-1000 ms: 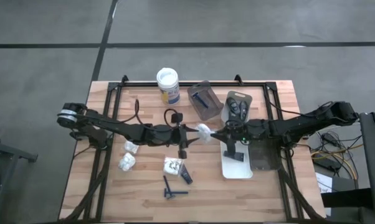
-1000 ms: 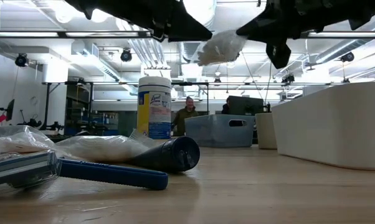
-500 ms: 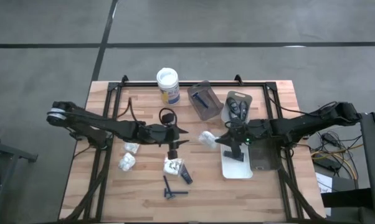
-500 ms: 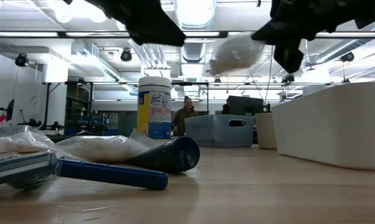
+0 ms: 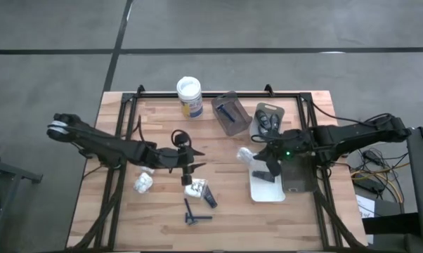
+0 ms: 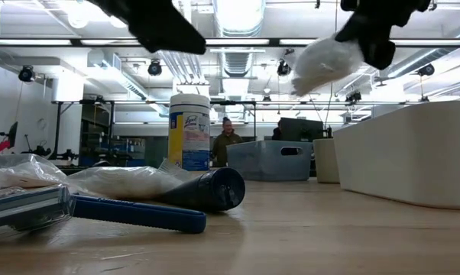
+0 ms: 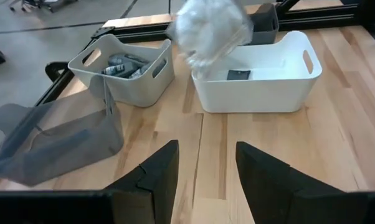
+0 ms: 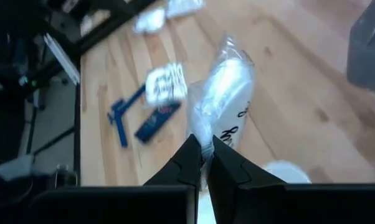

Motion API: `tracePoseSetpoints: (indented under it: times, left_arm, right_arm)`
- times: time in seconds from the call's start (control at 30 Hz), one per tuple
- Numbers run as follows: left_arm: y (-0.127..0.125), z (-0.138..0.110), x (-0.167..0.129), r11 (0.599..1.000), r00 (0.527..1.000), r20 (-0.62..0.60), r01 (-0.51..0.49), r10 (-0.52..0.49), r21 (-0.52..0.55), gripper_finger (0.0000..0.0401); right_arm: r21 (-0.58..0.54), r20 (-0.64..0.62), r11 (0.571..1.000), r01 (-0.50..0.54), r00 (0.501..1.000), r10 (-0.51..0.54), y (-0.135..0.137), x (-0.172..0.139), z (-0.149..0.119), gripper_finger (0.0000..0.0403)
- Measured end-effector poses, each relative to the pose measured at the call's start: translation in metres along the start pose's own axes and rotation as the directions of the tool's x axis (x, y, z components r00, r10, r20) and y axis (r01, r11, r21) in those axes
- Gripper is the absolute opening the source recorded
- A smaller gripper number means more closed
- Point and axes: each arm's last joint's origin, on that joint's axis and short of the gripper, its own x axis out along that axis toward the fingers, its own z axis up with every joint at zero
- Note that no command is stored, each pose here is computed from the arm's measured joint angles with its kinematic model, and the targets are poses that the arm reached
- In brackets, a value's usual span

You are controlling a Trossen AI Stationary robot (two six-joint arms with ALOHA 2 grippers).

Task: Pick & Place Travel size toiletries
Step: Put the white cotton pack into the bottom black bin

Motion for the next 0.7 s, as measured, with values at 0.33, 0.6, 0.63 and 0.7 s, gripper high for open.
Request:
tracePoseSetpoints:
  times: [0.33, 0.6, 0.63, 0.7]
  left_arm:
    - [-0.009, -0.034, 0.003, 1.000, 0.998, 0.049, 0.026, -0.025, -0.014, 0.0165]
    - [-0.008, -0.045, 0.003, 0.999, 0.997, 0.077, 0.027, -0.025, -0.025, 0.0165]
    - [-0.008, -0.046, 0.003, 0.999, 0.997, 0.076, 0.027, -0.025, -0.025, 0.0165]
    - [-0.008, -0.045, 0.003, 1.000, 0.997, 0.077, 0.026, -0.025, -0.017, 0.0165]
  right_arm:
    - [0.121, -0.238, 0.991, 0.050, 0.971, -0.020, -0.002, -0.011, -0.010, 0.0011]
    - [0.227, -0.415, 0.973, 0.048, 0.908, 0.051, 0.002, -0.016, -0.024, 0.0012]
    - [0.232, -0.432, 0.972, 0.042, 0.900, 0.064, 0.004, -0.016, -0.026, 0.0011]
    - [0.244, -0.465, 0.970, 0.024, 0.880, 0.095, 0.006, -0.017, -0.029, 0.0010]
